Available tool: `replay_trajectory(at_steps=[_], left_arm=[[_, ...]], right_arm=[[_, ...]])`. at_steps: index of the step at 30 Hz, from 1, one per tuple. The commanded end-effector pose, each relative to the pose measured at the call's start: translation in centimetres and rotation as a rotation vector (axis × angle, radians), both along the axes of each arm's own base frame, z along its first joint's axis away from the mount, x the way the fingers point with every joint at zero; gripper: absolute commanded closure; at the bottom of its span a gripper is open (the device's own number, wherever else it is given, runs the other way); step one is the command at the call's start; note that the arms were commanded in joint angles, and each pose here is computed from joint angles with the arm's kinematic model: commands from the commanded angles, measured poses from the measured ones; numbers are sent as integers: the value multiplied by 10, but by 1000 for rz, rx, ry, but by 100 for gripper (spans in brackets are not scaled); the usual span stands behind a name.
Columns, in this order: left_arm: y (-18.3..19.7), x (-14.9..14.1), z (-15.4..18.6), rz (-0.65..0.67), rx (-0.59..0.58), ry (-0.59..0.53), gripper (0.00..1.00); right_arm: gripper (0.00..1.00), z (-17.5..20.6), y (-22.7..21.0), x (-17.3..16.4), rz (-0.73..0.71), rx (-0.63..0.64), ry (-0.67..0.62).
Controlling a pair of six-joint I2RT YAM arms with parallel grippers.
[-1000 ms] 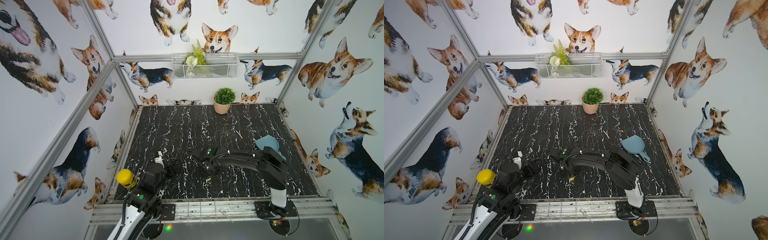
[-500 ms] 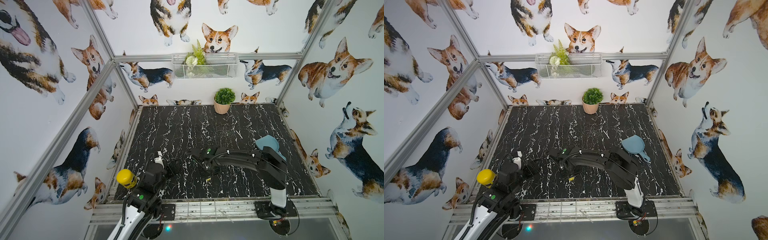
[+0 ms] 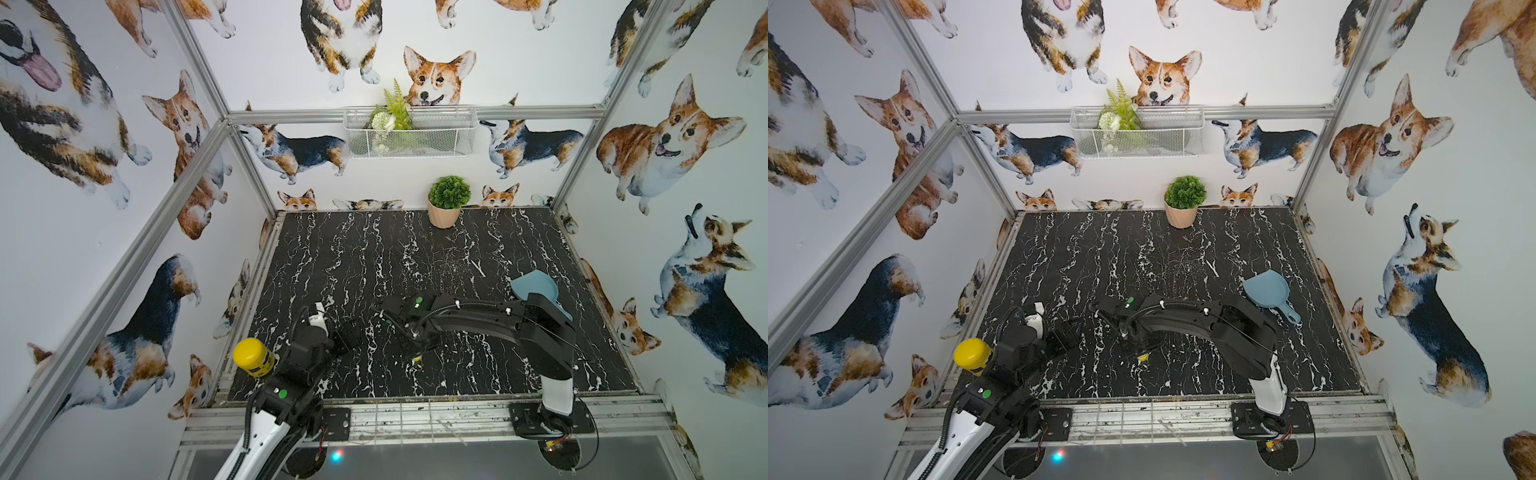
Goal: Close the paint jar lid
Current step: Close the lid on the paint jar.
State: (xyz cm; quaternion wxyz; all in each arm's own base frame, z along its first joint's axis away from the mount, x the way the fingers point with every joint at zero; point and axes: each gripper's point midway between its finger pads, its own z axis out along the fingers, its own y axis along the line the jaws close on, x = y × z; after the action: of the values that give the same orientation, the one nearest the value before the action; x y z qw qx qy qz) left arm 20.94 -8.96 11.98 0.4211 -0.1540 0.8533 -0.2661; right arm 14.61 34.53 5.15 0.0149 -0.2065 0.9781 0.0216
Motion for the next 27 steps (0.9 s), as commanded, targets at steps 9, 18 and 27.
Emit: replay_trajectory(at_steps=[9,18,27], left_arm=[[1,1,3,3,-2,-14,0],[1,0,1,3,-1,-14,0],[0,0,3,1,-3,-18,0]], right_arm=[[66,-4,0,0,5,-18,9],[58,-3,-1,-1,1,-16,8],[47,14,7,4,2,57,-36]])
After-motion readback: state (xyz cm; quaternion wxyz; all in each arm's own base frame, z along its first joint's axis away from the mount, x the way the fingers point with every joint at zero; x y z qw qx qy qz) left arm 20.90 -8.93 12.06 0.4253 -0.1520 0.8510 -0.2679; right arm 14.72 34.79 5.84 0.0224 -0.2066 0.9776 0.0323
